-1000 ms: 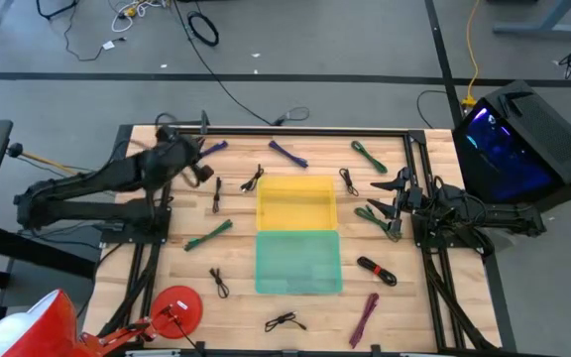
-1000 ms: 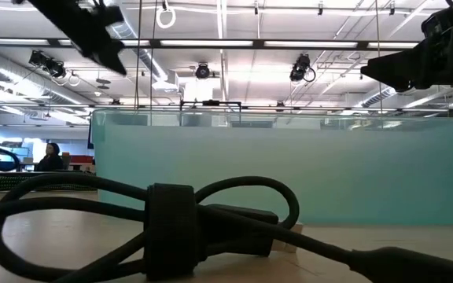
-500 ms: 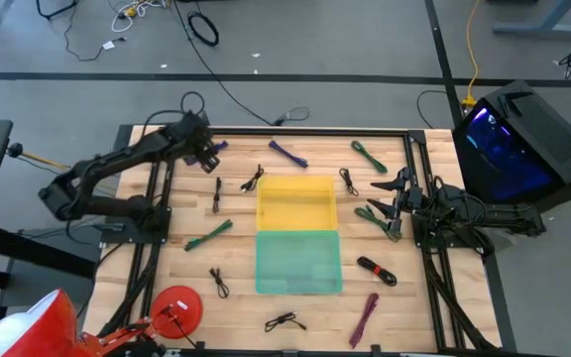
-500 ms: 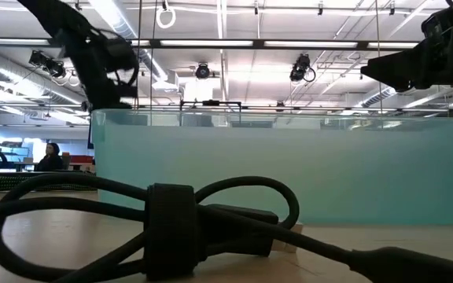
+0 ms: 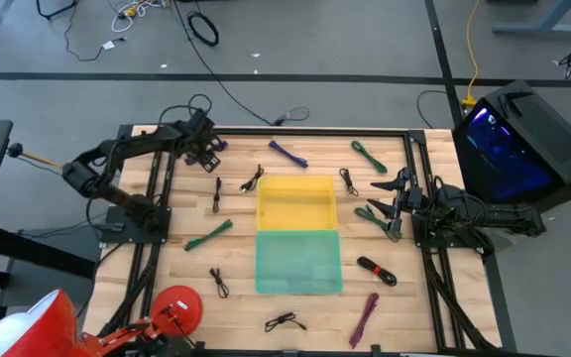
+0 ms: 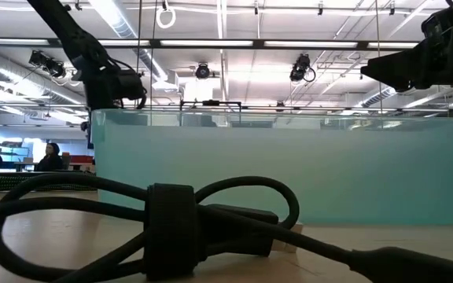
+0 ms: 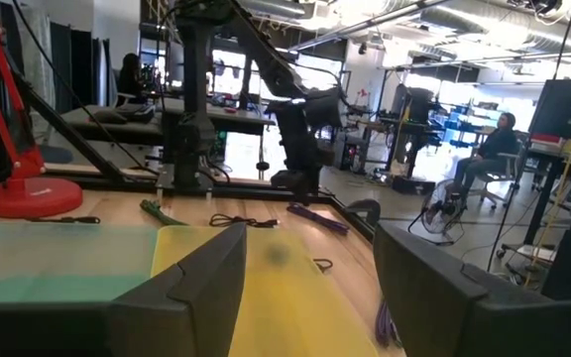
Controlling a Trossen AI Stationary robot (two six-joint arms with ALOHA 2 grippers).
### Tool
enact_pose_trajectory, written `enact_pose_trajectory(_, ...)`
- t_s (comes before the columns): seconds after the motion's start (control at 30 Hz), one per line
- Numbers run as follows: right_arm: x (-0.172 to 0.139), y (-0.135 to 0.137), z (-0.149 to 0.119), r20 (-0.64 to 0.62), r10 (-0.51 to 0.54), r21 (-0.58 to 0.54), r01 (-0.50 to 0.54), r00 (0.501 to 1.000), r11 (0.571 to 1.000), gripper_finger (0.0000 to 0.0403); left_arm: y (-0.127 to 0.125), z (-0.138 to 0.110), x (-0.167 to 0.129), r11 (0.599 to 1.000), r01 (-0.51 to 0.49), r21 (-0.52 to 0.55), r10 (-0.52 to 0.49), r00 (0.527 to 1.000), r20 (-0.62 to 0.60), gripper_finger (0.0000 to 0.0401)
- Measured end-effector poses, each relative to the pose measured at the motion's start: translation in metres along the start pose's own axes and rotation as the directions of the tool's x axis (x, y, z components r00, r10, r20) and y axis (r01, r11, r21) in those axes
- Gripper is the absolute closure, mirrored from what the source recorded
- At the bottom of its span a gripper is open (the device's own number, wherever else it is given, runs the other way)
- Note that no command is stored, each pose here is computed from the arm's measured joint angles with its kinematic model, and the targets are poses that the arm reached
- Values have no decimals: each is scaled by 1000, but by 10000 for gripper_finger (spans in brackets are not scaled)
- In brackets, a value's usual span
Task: Pick & Place USB Port
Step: Put the striped blue charger cable into the blue bin
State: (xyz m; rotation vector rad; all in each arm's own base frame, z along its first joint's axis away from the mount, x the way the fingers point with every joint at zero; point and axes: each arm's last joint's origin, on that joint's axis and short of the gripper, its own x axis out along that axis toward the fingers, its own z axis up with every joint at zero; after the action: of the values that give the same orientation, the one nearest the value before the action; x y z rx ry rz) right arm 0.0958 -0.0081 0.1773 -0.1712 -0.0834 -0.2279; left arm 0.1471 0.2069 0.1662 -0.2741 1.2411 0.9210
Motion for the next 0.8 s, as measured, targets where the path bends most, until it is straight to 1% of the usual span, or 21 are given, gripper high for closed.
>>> enact_pose_trajectory(0.23,0,0,0,0,0,0,0,1000,1000,179,1,6,8,1000,-9,-1,9,999,-31,169)
enact_pose_trajectory(0.37,0,0,0,0,-1,0,1,1000,1000,179,0,11,11,999,-21,-46,19,999,-42,169)
enact_pose_trajectory(0.53,0,0,0,0,0,0,0,1000,1000,179,-4,12,14,999,-40,-36,38,998,-54,169)
enact_pose_trajectory(0.6,0,0,0,0,0,0,0,1000,1000,179,-5,11,14,999,-14,-45,12,999,-53,169)
enact_pose_trajectory(0.7,0,0,0,0,0,0,0,1000,1000,179,-7,12,14,995,46,-89,-50,998,-44,169)
enact_pose_trajectory(0.8,0,0,0,1,0,0,0,1000,1000,179,-7,12,14,993,50,-111,-55,998,-41,169)
